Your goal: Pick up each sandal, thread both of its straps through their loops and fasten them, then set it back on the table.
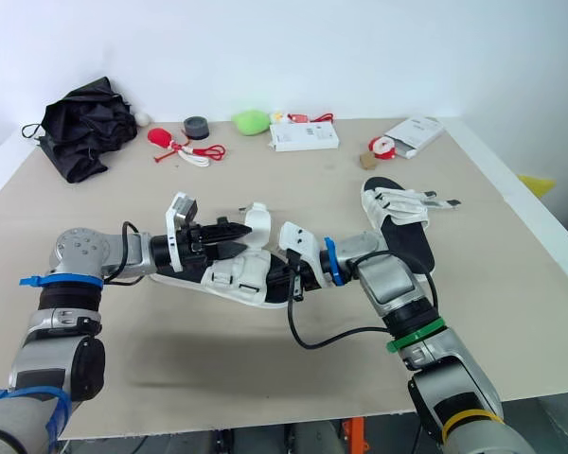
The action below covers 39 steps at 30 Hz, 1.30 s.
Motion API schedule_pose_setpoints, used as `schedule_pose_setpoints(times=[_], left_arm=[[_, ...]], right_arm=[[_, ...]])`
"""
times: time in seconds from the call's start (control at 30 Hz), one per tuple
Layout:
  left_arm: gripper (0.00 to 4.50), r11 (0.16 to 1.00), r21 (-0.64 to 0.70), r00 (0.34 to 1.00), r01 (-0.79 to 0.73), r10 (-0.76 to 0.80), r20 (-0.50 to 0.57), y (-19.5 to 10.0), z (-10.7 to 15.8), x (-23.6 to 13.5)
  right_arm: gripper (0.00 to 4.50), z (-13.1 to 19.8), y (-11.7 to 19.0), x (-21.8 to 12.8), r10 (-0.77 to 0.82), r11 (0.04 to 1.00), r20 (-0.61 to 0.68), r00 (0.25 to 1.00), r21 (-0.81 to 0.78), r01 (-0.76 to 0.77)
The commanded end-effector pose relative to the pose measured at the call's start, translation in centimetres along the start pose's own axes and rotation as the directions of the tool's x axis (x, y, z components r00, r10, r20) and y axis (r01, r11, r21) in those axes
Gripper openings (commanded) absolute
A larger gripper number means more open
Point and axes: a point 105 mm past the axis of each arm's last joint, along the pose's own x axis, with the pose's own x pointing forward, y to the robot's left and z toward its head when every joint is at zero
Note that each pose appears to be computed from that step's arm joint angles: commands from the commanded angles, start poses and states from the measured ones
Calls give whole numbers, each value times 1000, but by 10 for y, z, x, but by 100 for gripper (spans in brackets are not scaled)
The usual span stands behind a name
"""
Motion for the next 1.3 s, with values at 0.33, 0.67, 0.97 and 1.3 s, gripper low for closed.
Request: schedule_pose_setpoints(times=[0.33, 0.67, 0.97, 1.3], left_arm=[[366, 998, -61, 989, -23, 31, 141, 15, 25, 10], [366, 987, -46, 976, -157, 162, 146, 16, 45, 18], [366, 985, -53, 967, -166, 173, 185, 12, 56, 36], [366, 982, -91, 947, -165, 183, 264, 14, 63, 57]], right_arm=[[0, -19, 9, 6, 22, 998, -46, 999, 54, -19], [0, -19, 10, 7, 20, 998, -45, 999, 58, -18], [0, -20, 11, 9, 18, 998, -42, 999, 60, -15], [0, -23, 14, 7, 18, 997, -45, 999, 69, -15]])
